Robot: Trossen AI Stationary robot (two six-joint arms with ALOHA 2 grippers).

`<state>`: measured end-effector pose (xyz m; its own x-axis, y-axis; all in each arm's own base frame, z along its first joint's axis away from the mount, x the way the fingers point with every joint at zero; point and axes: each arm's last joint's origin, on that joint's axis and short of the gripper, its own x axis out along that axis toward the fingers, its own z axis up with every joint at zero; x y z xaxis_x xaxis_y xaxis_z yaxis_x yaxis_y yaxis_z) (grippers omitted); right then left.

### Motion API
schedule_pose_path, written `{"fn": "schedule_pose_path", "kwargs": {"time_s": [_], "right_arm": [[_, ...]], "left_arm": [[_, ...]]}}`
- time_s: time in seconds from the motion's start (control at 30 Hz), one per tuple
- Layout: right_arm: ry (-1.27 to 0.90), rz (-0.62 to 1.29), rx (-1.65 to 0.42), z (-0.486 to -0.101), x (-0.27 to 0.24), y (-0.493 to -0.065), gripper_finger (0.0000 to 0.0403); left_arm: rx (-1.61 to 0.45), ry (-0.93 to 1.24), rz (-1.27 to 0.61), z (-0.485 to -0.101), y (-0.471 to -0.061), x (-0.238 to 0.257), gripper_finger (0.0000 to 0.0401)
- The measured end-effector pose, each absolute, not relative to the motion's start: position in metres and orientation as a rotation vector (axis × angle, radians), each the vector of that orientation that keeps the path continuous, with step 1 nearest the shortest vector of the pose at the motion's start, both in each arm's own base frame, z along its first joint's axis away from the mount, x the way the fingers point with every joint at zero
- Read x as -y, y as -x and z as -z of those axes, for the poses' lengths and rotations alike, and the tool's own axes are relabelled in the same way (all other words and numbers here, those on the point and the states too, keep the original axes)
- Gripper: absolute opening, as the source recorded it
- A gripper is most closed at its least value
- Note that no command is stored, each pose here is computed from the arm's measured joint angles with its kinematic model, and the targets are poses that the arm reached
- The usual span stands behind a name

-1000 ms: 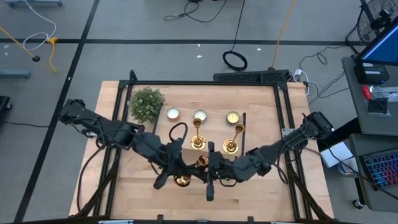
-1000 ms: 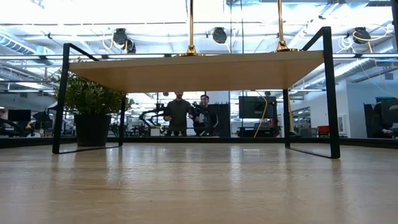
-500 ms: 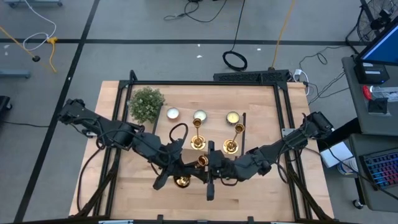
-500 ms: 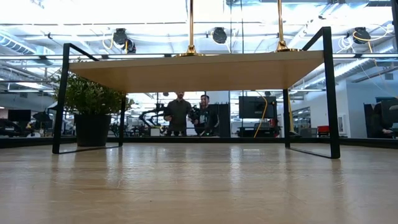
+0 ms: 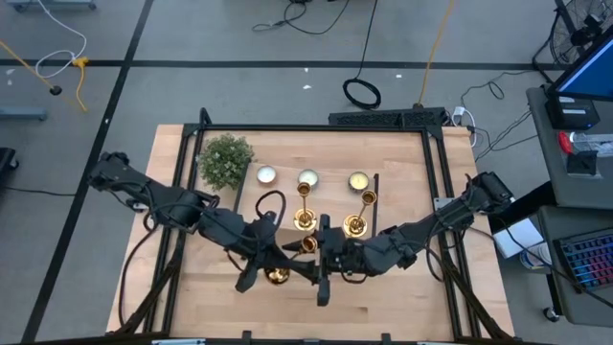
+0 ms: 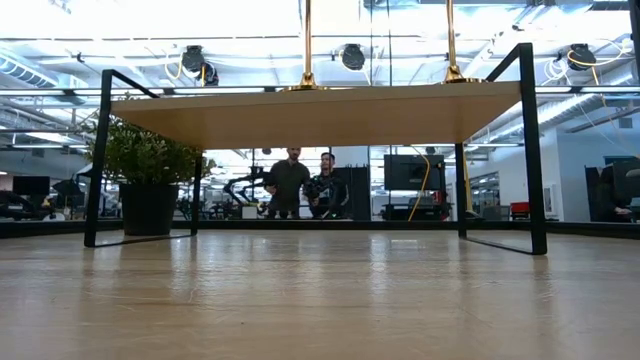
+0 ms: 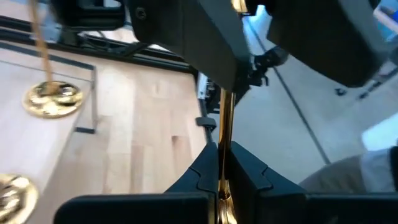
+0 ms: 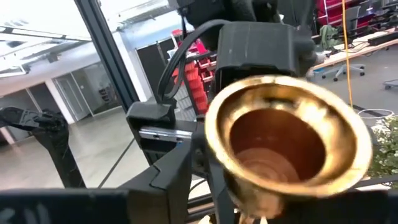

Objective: Pick & Place candle stick holders
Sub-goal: Put the gold candle holder on the shelf

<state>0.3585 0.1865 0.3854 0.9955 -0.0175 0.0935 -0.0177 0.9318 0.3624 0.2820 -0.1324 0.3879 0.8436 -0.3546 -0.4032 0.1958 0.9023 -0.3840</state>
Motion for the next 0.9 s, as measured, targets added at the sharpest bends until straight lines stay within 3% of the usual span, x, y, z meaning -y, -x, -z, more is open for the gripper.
{"fn": "schedule_pose_path", "kwargs": {"time_s": [0.5,0.63,0.9], "right_arm": [[-0.4,0.025,0.161,-0.391,-0.183,-0.359,0.0177],[-0.404,-0.081,0.19,-0.396,-0.192,-0.354,0.0177],[-0.389,-0.082,0.259,-0.406,-0.19,-0.35,0.0176]], "left_arm": [[-0.397,0.273,-0.035,-0.415,-0.224,0.117,0.0014],[-0.353,0.264,-0.212,-0.418,-0.212,0.109,0.0015],[-0.381,0.252,-0.234,-0.415,-0.204,0.11,0.0014]]}}
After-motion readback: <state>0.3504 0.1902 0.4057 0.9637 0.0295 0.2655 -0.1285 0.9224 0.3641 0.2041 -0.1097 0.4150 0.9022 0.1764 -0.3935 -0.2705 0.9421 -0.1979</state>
